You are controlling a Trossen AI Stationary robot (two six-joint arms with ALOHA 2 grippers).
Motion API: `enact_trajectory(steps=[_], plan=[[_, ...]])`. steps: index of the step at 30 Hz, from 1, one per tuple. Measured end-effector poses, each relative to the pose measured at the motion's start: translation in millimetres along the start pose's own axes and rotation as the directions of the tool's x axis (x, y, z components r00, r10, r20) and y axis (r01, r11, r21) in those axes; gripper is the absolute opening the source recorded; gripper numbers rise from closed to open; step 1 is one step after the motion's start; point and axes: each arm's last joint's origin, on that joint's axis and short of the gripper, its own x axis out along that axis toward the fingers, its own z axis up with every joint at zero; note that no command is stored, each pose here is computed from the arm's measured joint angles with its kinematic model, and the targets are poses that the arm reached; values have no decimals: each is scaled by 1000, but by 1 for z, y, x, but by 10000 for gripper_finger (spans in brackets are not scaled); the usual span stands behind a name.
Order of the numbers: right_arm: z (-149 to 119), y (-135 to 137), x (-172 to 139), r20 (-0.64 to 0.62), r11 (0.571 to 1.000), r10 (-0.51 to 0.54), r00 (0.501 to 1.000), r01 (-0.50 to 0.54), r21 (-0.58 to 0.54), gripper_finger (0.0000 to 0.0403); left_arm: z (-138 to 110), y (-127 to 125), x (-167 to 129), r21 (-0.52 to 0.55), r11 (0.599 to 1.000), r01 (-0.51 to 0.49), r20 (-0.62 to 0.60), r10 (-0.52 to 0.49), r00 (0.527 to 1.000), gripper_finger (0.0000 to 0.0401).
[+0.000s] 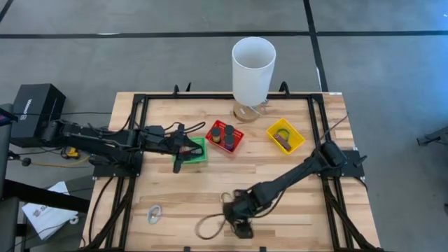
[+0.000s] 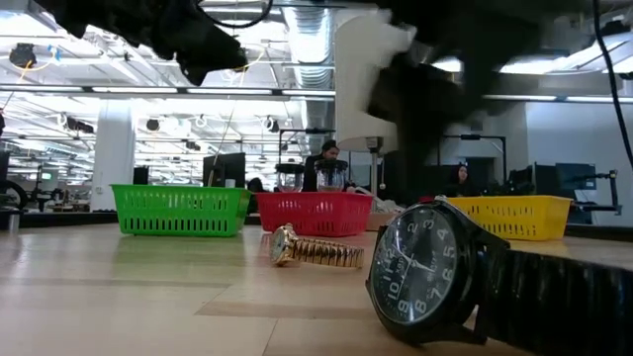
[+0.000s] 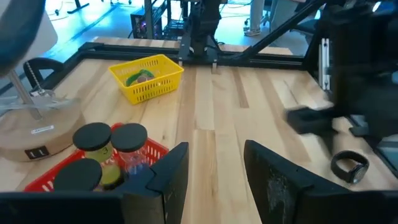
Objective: Pick & Place Office items
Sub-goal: Put the black watch into the yellow bin
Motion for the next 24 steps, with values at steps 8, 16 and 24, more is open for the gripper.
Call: enact_trajectory(steps=[8, 16, 24], plan=[[-18, 10, 36, -83, 999, -43, 996, 45, 25, 264, -9, 0, 14, -30, 1000, -3, -48, 2, 999, 149], [-21, 10, 41, -42, 985, -174, 984, 175, 13, 264, -14, -6, 26, -49, 999, 23, -67, -27, 997, 149], [-22, 9, 41, -50, 983, -182, 982, 183, 13, 234, -14, -20, 25, -54, 995, 85, -60, -89, 994, 149]])
